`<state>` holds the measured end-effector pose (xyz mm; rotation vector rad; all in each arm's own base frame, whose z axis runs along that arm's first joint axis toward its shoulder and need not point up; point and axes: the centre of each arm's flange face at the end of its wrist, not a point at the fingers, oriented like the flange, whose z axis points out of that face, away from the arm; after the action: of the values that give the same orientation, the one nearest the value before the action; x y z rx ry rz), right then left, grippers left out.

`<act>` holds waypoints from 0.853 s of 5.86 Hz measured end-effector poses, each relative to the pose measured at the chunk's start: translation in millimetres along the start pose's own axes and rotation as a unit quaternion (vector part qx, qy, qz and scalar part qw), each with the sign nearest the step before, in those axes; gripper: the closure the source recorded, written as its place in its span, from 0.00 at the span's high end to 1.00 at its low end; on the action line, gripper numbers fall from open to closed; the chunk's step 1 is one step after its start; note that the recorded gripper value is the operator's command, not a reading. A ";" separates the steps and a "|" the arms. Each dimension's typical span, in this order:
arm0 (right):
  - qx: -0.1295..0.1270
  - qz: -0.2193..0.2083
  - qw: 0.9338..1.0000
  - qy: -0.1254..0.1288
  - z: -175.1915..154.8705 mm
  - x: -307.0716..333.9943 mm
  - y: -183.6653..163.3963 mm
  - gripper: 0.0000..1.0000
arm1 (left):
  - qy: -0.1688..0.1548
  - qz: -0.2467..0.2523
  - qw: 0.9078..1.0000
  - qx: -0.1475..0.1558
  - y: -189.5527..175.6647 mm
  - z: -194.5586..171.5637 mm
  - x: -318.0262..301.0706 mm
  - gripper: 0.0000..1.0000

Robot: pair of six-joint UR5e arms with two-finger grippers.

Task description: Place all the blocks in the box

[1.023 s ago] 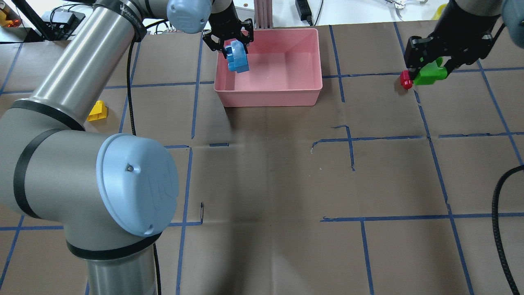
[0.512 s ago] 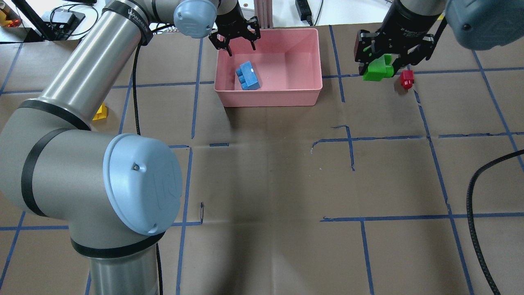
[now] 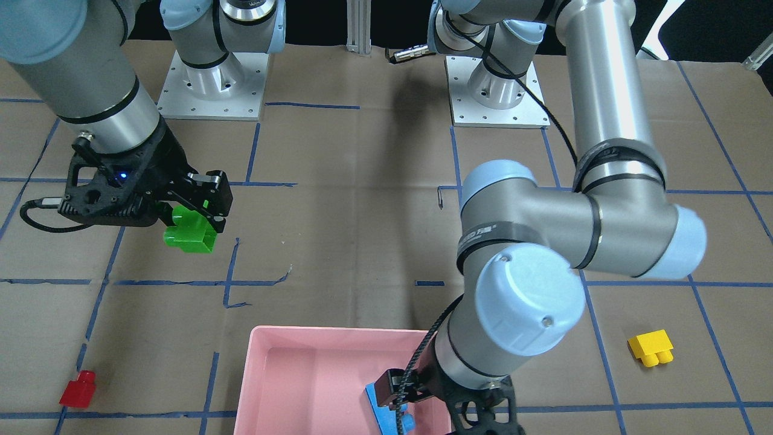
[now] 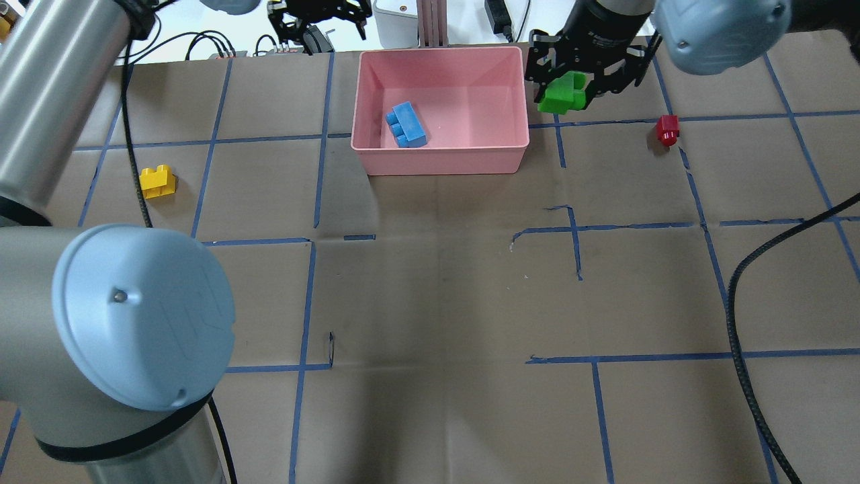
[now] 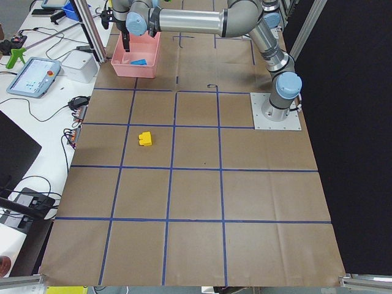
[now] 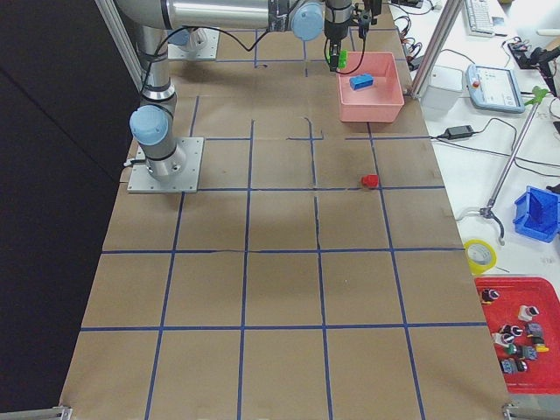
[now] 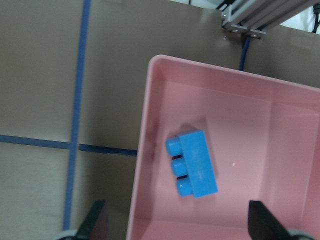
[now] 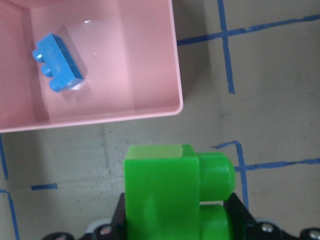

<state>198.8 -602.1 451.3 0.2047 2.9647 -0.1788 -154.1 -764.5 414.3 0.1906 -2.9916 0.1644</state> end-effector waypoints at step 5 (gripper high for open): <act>0.032 -0.008 0.999 -0.032 110.9 -116.4 -87.0 0.56 | -0.047 0.213 0.975 -0.054 33.4 -59.6 -266.5 1.00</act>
<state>317.0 -716.8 371.9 0.1796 2.9001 -0.2767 111.1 -693.0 430.9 -0.4697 -3.0799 0.0364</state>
